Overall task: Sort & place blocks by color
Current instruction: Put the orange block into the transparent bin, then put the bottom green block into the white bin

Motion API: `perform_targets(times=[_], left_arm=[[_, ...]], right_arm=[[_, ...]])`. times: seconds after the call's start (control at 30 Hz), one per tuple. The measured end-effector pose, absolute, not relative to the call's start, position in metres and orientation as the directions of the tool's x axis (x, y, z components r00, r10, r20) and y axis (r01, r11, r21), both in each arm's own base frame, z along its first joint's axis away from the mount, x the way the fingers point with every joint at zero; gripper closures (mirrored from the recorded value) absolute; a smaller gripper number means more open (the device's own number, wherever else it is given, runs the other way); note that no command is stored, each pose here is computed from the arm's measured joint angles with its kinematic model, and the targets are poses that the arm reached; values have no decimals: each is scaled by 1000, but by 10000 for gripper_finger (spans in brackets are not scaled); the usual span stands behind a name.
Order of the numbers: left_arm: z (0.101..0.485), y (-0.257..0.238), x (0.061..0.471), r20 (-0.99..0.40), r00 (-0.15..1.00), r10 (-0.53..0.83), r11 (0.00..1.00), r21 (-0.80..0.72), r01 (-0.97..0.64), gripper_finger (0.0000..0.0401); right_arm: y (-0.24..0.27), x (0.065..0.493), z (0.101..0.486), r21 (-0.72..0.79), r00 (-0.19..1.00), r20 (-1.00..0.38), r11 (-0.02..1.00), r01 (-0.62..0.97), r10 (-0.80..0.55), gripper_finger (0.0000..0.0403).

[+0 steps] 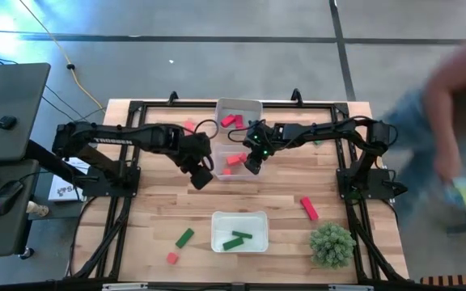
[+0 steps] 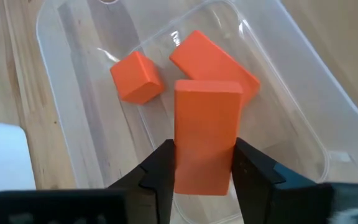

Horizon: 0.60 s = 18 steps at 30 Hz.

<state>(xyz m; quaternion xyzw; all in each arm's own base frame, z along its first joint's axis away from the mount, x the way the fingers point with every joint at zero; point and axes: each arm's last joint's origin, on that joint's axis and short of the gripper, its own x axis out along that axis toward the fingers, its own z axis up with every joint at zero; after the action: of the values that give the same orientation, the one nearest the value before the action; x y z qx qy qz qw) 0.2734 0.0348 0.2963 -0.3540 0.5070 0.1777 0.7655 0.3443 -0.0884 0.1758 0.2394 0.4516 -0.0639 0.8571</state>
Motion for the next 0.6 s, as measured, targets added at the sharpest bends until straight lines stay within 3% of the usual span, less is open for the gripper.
perform_targets(times=[0.23,0.6], left_arm=[[296,26,274,-903,420,-95,688,-364,-627,238],[296,26,274,-904,417,-94,646,-374,-665,229]], right_arm=[[-88,344,176,352,584,-805,878,324,107,225],[-90,343,182,366,601,-793,866,340,99,218]])
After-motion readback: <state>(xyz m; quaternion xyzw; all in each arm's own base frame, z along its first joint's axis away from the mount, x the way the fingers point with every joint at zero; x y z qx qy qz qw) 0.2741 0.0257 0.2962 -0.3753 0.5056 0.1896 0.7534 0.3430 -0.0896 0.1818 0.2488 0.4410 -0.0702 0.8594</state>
